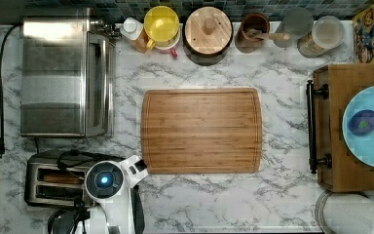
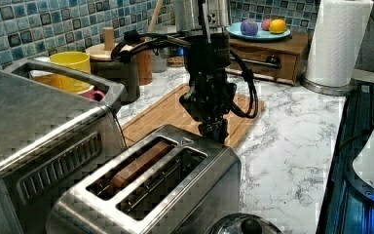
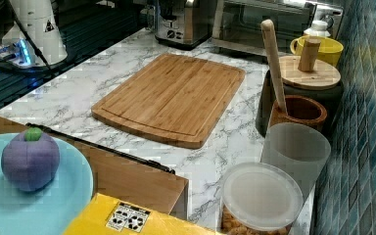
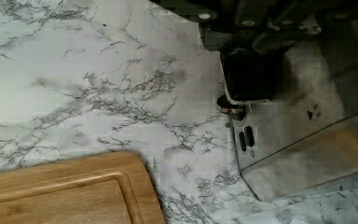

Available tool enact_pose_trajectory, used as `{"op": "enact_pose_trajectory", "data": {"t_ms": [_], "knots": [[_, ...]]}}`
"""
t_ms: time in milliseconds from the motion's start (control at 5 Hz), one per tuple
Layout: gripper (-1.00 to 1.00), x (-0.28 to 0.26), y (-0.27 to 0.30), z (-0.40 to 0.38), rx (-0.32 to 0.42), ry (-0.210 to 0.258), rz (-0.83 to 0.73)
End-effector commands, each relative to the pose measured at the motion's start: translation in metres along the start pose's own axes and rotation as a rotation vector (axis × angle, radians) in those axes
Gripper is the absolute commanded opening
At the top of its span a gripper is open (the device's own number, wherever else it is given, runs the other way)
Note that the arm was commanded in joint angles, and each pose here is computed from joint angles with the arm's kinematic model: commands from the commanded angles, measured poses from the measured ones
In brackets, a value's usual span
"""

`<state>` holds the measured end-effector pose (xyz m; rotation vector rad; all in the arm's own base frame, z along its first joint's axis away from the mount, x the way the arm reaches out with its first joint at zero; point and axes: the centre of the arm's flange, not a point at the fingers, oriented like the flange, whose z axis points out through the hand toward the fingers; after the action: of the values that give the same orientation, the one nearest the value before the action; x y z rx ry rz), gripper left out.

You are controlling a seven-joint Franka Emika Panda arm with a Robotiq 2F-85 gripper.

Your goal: Turn on the toaster.

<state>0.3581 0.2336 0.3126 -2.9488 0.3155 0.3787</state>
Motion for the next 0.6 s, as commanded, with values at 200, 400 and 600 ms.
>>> {"op": "enact_pose_trajectory", "data": {"t_ms": [200,400,600], "knots": [[-1.0,-0.006,0.065,0.103,-0.079,-0.093,0.085],[-1.0,-0.003,0.093,0.14,-0.135,-0.143,0.125],[-1.0,-0.001,0.101,0.105,-0.086,-0.093,0.137]]}}
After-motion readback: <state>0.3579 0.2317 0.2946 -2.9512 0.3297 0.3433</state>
